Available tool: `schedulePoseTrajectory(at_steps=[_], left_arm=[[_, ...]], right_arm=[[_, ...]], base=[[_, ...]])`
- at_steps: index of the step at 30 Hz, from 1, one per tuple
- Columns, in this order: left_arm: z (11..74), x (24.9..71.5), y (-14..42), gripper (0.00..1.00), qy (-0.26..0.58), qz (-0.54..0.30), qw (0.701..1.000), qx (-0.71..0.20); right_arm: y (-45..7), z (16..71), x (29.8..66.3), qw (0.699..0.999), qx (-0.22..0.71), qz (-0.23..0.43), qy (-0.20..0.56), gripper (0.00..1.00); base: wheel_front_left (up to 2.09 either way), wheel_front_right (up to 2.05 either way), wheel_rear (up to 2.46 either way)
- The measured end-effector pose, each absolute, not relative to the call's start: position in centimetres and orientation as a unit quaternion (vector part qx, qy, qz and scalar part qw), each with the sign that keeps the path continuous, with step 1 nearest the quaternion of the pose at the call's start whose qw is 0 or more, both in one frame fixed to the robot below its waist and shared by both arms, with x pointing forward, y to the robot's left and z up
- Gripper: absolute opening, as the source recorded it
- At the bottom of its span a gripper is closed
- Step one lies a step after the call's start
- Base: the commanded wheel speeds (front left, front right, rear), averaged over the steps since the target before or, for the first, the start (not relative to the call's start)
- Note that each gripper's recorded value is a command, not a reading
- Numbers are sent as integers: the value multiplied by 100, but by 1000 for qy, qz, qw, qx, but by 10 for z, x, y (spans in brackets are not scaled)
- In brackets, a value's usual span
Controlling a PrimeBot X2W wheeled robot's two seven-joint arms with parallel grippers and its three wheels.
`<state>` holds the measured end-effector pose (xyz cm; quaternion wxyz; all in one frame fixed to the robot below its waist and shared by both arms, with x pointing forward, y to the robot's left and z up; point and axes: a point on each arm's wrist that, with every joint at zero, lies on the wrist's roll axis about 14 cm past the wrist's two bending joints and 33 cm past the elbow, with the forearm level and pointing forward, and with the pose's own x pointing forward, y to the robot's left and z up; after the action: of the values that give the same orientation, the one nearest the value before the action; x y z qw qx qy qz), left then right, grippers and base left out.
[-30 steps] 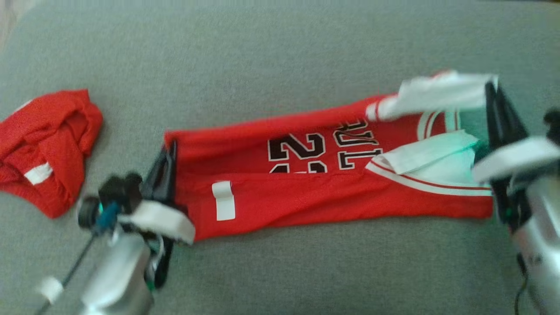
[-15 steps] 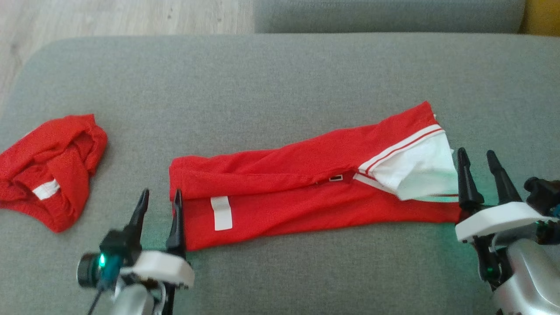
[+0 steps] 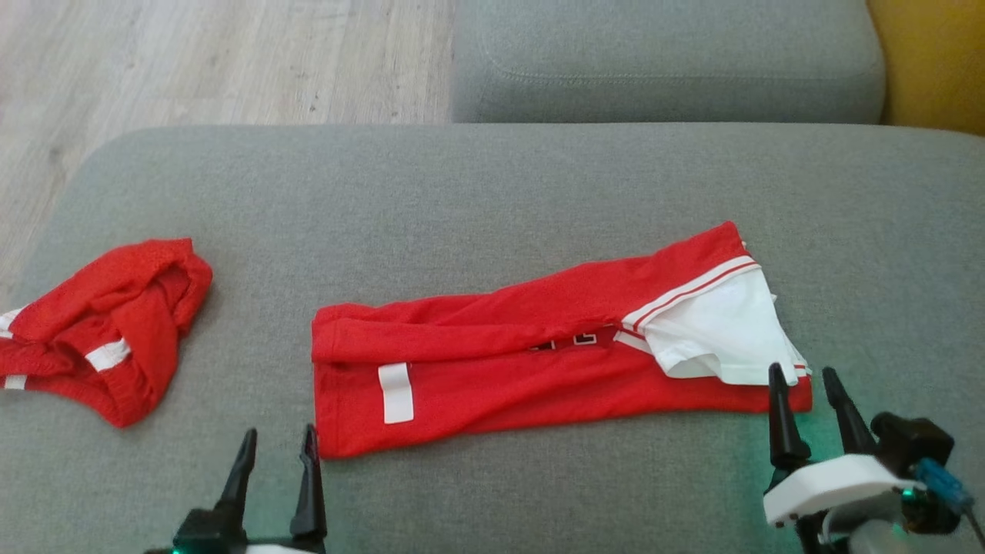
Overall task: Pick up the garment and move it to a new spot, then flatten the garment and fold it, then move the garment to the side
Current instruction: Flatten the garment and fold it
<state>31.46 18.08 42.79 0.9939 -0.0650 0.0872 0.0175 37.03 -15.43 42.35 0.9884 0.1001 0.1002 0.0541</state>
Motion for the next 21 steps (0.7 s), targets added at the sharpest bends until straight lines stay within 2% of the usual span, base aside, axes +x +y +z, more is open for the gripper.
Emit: schedulePoseTrajectory(at_steps=[7,15,21], left_arm=[[422,313,176,100,97,7,993,-66],[415,330,165,100,112,-8,991,-77],[405,329,171,100,129,9,988,-83]], right_arm=[[-150,410,372,986,99,55,123,100],[-148,408,437,981,68,69,169,100],[-156,372,447,967,51,57,242,100]], base=[[0,0,0],[0,0,0],[0,0,0]])
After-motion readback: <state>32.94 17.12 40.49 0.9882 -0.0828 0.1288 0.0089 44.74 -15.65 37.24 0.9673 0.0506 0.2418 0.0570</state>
